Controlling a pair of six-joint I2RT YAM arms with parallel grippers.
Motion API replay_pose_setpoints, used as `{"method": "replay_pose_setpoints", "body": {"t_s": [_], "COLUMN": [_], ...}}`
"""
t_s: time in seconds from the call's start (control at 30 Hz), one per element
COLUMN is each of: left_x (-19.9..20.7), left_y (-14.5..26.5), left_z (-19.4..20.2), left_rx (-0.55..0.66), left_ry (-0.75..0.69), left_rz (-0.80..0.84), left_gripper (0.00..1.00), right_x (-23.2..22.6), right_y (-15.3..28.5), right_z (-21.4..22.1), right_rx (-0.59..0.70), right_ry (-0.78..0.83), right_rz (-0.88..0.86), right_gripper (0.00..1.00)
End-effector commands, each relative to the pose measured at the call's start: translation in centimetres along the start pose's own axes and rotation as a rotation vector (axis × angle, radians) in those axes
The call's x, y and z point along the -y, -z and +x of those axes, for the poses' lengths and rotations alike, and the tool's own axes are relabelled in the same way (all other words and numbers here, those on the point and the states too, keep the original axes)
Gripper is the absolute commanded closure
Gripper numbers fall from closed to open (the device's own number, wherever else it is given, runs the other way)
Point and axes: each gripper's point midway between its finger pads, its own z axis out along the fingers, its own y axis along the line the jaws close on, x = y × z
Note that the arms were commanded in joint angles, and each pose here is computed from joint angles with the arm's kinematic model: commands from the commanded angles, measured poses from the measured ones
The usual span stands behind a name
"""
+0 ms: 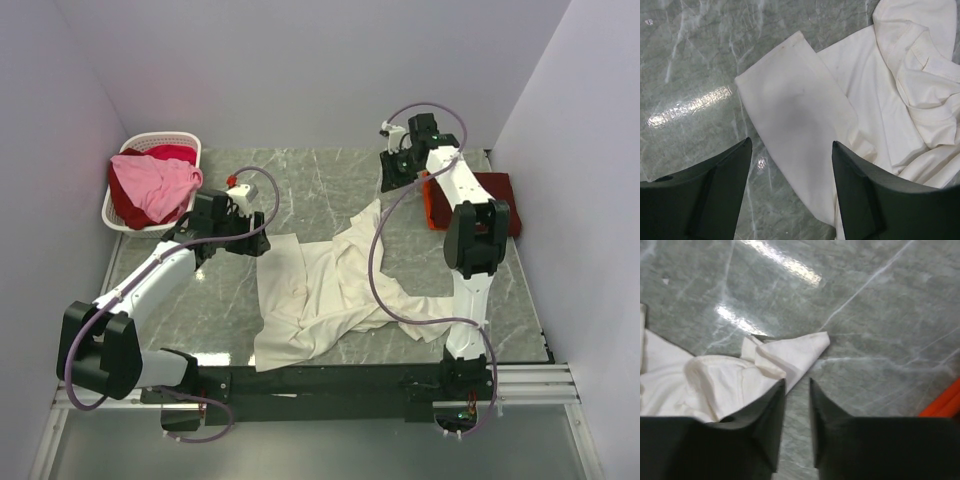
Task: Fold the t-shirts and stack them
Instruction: Flatten the tshirt out
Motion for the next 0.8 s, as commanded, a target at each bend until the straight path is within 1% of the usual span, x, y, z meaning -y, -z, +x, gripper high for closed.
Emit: {"method": "replay_pose_setpoints", "body": {"t_s": [0.0,0.03,0.07,0.1,0.13,0.17,0.2,0.23,0.33,0.43,0.57,0.7,0.77], "left_x": [0.3,0.4,0.5,0.5,0.4,0.5,0.4,0.3,0.1,0.0,-0.1,0.0,0.0], "left_y": [0.1,0.1,0.1,0.2,0.2,0.2,0.3,0.4,0.7,0.9,1.0,0.9,1.0], "left_z": [-0.8,-0.9,-0.8,-0.9,-0.9,-0.9,-1.0,-1.1,-1.2,-1.4,-1.5,-1.3,-1.3], "left_rx": [0.032,0.035,0.033,0.036,0.038,0.037,0.043,0.045,0.057,0.069,0.071,0.064,0.064], "left_ry": [-0.033,-0.032,-0.032,-0.034,-0.035,-0.033,-0.036,-0.036,-0.041,-0.045,-0.050,-0.049,-0.050], "left_rz": [0.017,0.020,0.023,0.023,0.021,0.022,0.015,0.009,-0.003,-0.013,-0.019,-0.013,-0.013], "left_gripper": [0.29,0.29,0.28,0.28,0.29,0.28,0.28,0.28,0.28,0.28,0.28,0.28,0.28], "right_x": [-2.8,-3.5,-5.2,-6.3,-7.5,-8.8,-10.6,-11.4,-13.0,-13.7,-14.6,-14.0,-13.8], "right_y": [0.7,0.5,0.9,0.1,0.1,0.5,-0.3,-0.6,-1.4,-2.0,-2.8,-3.9,-4.3], "right_z": [1.0,1.7,1.7,3.6,4.3,4.5,5.9,6.3,6.8,7.0,7.5,7.6,8.0], "right_rx": [-0.033,-0.050,-0.044,-0.081,-0.091,-0.089,-0.139,-0.150,-0.165,-0.182,-0.210,-0.226,-0.244], "right_ry": [0.007,0.049,0.090,0.113,0.157,0.220,0.267,0.294,0.294,0.275,0.249,0.244,0.234], "right_rz": [-0.114,-0.142,-0.169,-0.193,-0.209,-0.213,-0.208,-0.206,-0.204,-0.228,-0.260,-0.193,-0.179], "right_gripper": [0.64,0.60,0.60,0.59,0.58,0.55,0.54,0.52,0.46,0.44,0.44,0.44,0.49]}}
